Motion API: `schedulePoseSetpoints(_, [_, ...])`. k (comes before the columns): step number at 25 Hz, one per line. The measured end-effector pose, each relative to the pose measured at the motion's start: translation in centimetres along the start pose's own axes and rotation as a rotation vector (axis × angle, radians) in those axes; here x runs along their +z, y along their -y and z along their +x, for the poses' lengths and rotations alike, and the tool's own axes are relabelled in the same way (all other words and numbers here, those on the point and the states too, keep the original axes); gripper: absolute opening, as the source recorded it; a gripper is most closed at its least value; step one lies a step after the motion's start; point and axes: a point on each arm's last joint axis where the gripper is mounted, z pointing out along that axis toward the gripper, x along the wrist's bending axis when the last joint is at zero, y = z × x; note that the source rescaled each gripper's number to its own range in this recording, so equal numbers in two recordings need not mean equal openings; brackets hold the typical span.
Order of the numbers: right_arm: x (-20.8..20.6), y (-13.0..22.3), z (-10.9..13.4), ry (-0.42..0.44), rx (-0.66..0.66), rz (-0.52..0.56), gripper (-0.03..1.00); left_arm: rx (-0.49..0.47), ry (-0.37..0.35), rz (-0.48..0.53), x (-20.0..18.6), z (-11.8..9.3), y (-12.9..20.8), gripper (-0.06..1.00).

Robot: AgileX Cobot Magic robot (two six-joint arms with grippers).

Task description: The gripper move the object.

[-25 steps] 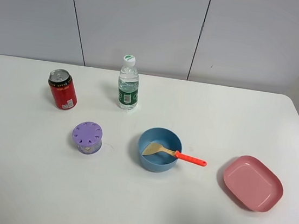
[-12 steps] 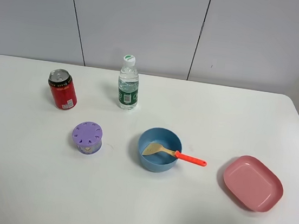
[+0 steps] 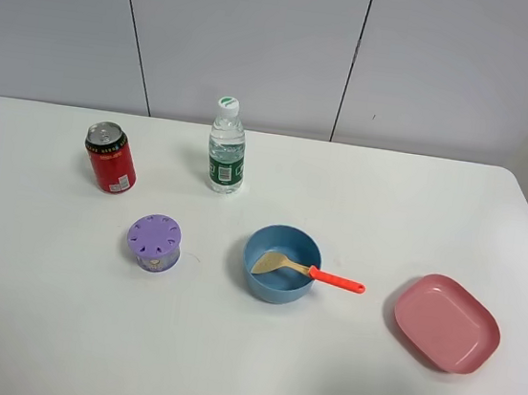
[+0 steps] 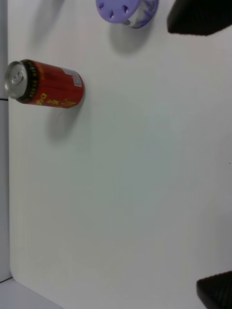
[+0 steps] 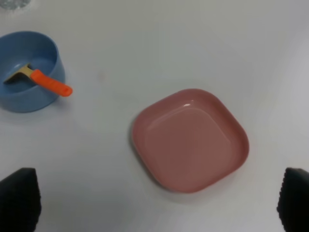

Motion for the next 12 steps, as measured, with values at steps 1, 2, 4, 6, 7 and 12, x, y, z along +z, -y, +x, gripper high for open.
schedulePoseSetpoints(1, [-0.10, 0.07, 0.00, 0.000, 0.000, -0.008, 0.99, 0.000, 0.000, 0.000, 0.00, 0.00, 0.00, 1.00])
schedulePoseSetpoints(2, [-0.15, 0.11, 0.01, 0.000, 0.001, -0.012, 0.99, 0.000, 0.000, 0.000, 0.00, 0.00, 0.00, 1.00])
schedulePoseSetpoints(4, [-0.20, 0.14, 0.01, 0.001, 0.000, -0.016, 0.99, 0.000, 0.000, 0.000, 0.00, 0.00, 0.00, 1.00])
schedulePoseSetpoints(6, [-0.21, 0.15, 0.00, 0.001, 0.006, -0.017, 0.99, 0.000, 0.000, 0.000, 0.00, 0.00, 0.00, 1.00])
schedulePoseSetpoints(7, [-0.21, 0.15, 0.00, 0.001, 0.006, -0.017, 0.99, 0.000, 0.000, 0.000, 0.00, 0.00, 0.00, 1.00])
schedulePoseSetpoints(12, [-0.26, 0.18, 0.06, 0.056, 0.041, -0.021, 0.99, 0.000, 0.000, 0.000, 0.00, 0.00, 0.00, 1.00])
